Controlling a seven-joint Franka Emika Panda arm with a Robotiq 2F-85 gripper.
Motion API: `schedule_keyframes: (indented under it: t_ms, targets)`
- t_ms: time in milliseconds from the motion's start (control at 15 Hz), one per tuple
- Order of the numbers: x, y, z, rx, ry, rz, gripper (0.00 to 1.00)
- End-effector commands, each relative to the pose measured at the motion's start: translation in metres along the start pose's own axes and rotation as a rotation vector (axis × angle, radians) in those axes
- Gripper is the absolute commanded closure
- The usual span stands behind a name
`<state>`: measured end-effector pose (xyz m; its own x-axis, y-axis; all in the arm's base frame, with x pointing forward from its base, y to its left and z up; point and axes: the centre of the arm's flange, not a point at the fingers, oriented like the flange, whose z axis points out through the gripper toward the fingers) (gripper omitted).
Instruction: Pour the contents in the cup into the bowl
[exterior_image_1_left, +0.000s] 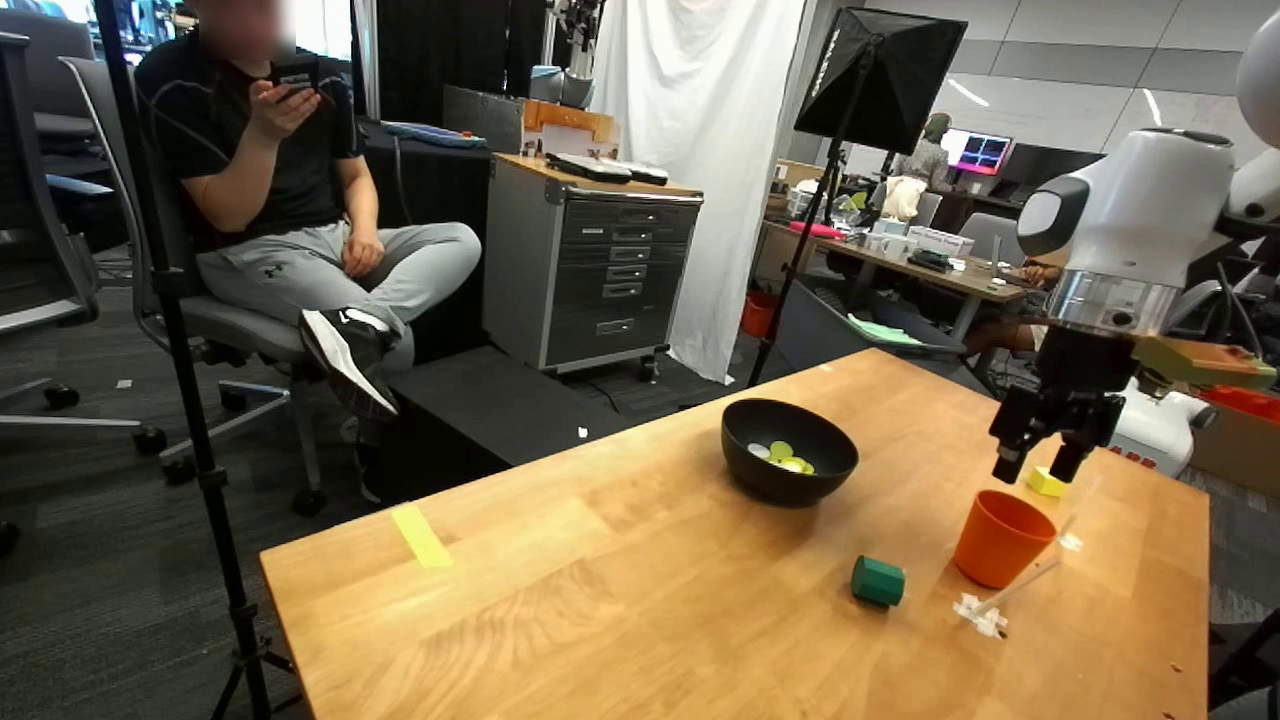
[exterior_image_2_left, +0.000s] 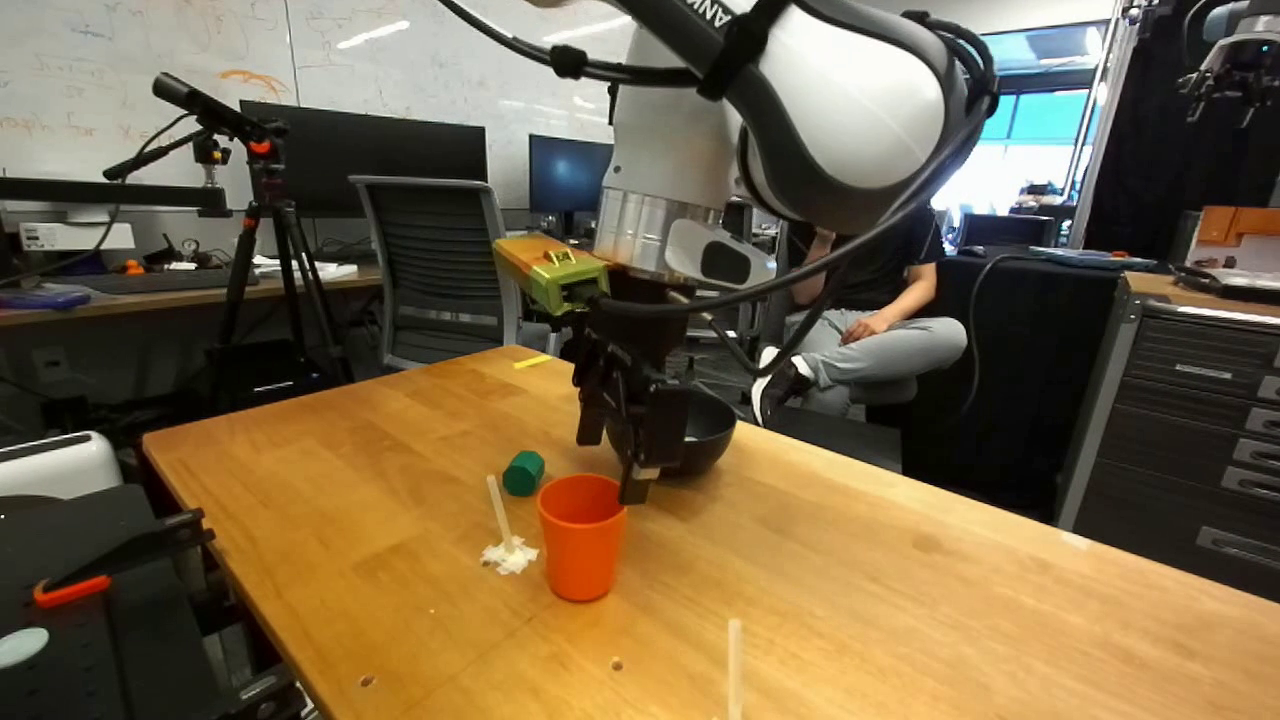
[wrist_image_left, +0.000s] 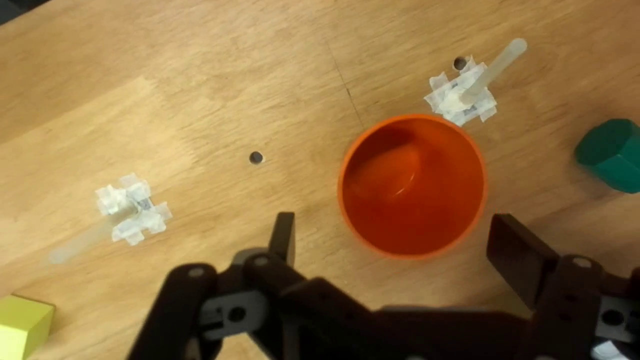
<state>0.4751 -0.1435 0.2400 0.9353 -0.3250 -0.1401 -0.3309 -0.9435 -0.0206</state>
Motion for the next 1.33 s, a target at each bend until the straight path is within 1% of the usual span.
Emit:
schedule_keyframes:
  t_ms: [0, 133, 267, 400, 533, 600, 667, 867, 1267]
  targets:
    - [0.019, -0.011, -0.078, -0.014, -0.003, -0.096, 0.00]
    - [0.012, -0.017, -0.090, -0.051, -0.002, -0.167, 0.00]
    - [0.003, -0.025, -0.098, -0.113, -0.001, -0.233, 0.00]
    - [-0.005, -0.031, -0.100, -0.159, 0.014, -0.279, 0.00]
    - [-0.010, -0.036, -0.104, -0.188, 0.029, -0.312, 0.00]
    - [-0.011, -0.037, -0.107, -0.202, 0.020, -0.332, 0.00]
    - [-0.026, -0.031, -0.052, -0.163, 0.066, -0.292, 0.00]
    - [-0.029, -0.033, -0.055, -0.179, 0.066, -0.316, 0.00]
    - [-0.030, -0.031, -0.052, -0.182, 0.057, -0.318, 0.00]
